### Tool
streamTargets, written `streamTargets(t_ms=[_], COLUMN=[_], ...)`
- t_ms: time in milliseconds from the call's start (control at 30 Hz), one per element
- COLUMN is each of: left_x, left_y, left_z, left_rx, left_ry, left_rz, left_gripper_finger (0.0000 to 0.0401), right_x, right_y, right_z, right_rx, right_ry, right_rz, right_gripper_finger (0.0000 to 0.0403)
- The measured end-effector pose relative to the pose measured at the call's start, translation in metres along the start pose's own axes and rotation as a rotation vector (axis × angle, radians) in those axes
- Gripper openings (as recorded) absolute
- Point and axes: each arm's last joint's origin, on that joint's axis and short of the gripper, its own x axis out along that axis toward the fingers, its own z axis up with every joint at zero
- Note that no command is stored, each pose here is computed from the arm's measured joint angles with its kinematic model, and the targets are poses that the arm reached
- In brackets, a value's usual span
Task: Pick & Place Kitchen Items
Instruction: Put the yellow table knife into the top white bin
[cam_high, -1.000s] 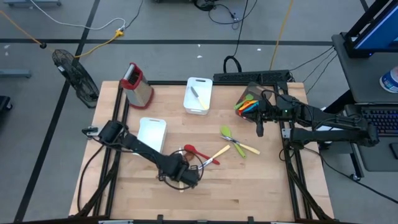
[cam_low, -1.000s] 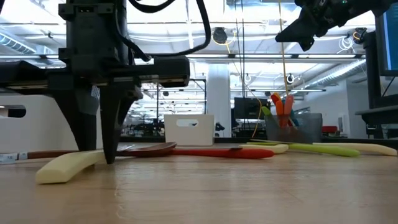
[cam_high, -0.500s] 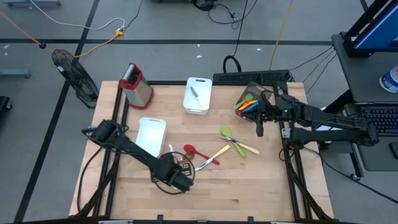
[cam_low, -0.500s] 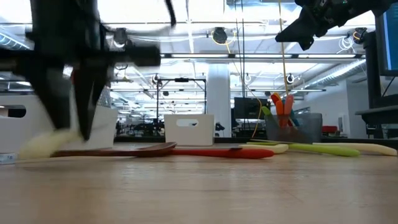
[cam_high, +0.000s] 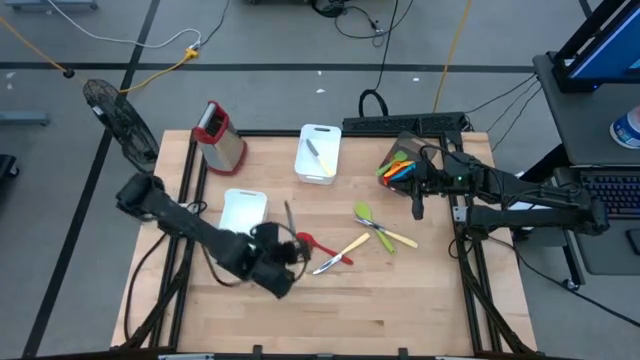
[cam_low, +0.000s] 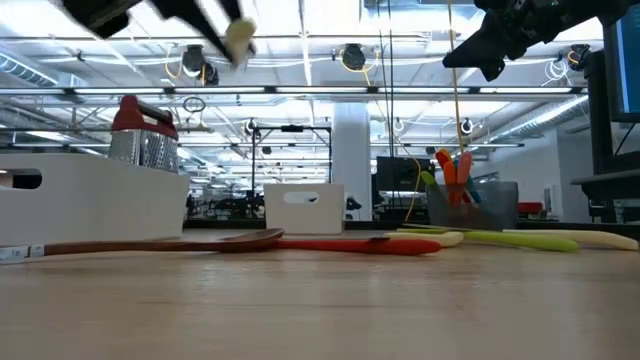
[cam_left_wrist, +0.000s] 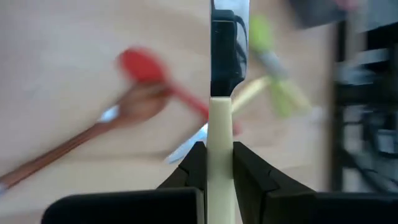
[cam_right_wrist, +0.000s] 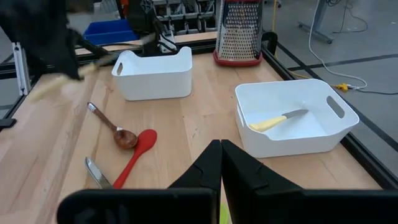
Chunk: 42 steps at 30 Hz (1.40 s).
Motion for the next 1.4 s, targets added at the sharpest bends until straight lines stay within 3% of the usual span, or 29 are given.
streamTargets(t_ms=[333,567,900,1200,1400], left_x=[-0.027,-0.013,0.008,0.054,0.095], left_y=[-0.046,-0.074,-0.095,-0.092,-0.086], left_z=[0.063,0.110,0.183,0.253,0.281], left_rx=[0.159,0.237,0.221,0.164,0.085], left_ry=[-0.057,-0.027,0.016,0.047,0.132], left_rz=[-0.275,-0.387,-0.511,-0.497,-0.483], left_gripper_finger=[0.0034,0.0034,0.0034,0.0034,0.0034], right_x=[0.000,0.000,0.000,0.000,0.000], right_y=[0.000,0.000,0.000,0.000,-0.001], right_z=[0.000,0.000,0.001,0.001,0.001], right_rx=[0.000,0.003,0.000,-0.026,-0.057], right_ry=[0.000,0.000,-0.008,-0.008,-0.007], right_rz=[0.000,0.000,0.000,-0.004,-0.007], right_gripper_finger=[0.0003,0.0003,0.0003,0.0003,0.0003])
